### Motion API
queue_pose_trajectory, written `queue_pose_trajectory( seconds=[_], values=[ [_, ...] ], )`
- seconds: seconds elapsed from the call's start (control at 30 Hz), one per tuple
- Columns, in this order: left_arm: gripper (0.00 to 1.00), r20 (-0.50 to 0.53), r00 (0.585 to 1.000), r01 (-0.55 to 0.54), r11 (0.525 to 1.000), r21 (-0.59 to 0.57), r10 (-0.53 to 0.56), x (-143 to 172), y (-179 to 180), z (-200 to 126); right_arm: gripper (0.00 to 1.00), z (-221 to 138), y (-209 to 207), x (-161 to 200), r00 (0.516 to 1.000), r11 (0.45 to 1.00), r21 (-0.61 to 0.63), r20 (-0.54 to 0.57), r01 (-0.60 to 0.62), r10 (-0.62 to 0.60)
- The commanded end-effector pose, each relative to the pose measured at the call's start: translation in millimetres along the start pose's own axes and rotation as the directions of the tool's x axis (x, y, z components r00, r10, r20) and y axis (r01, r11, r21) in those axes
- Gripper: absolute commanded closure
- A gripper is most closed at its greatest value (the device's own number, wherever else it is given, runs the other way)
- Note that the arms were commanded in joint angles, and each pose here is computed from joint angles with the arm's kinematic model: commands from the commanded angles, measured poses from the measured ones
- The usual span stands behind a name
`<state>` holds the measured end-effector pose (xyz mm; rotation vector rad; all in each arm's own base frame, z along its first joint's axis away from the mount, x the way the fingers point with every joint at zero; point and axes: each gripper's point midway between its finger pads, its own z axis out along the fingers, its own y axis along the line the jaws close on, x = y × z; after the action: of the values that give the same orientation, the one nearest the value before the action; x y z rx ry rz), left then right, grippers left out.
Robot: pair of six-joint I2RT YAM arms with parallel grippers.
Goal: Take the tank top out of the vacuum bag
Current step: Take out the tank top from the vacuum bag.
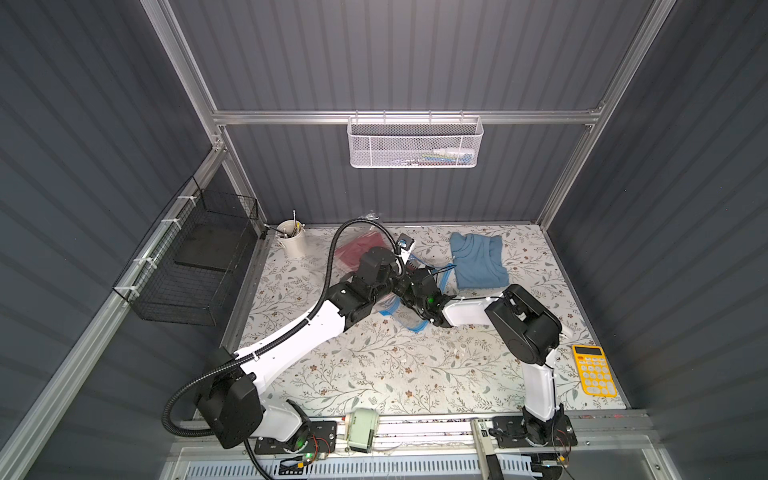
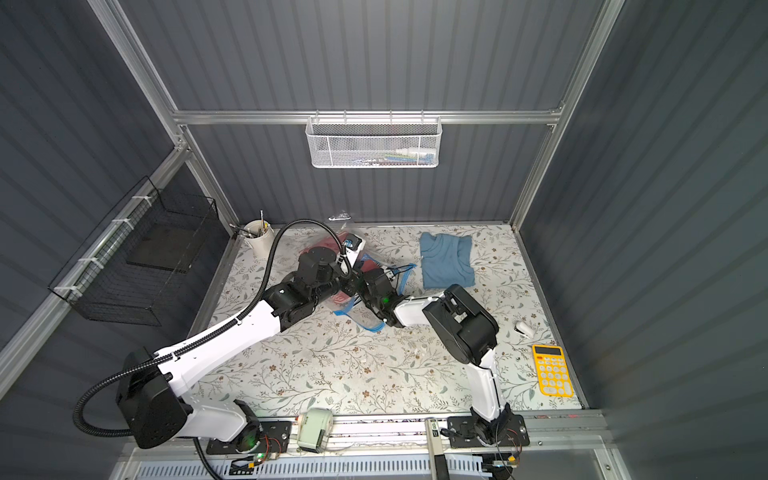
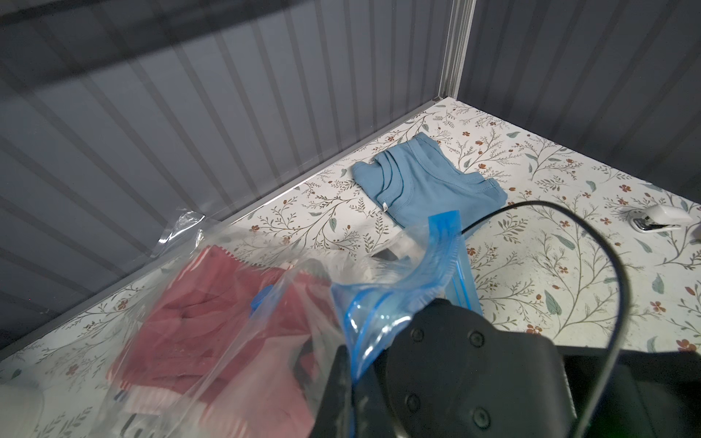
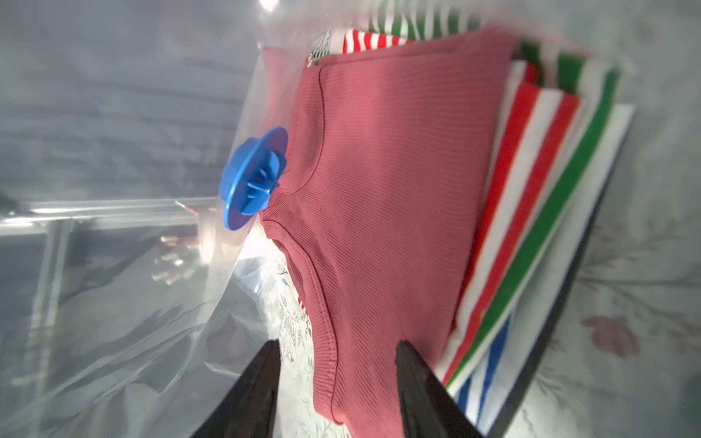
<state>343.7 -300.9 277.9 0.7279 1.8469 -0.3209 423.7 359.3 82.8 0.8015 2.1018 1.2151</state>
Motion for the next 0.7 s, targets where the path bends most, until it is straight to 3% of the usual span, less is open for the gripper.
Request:
queue_pose_trajectory(
  seconds=[0.0,0.67],
  values=[
    [1.0,0.019,1.0,0.0,1.0,-0.017,0.001,-4.5,5.2,-2.2,0.49,5.8,-8.0,0.3,1.0,0.999,0.033,-0.005,0.003,-0.003],
    [1.0,0.022,1.0,-0.004,1.0,-0.02,0.005,-5.5,6.1,-3.8,0.48,17.4,-16.0,9.3,0.999,0.999,0.048,-0.04,-0.009,0.011]
  ],
)
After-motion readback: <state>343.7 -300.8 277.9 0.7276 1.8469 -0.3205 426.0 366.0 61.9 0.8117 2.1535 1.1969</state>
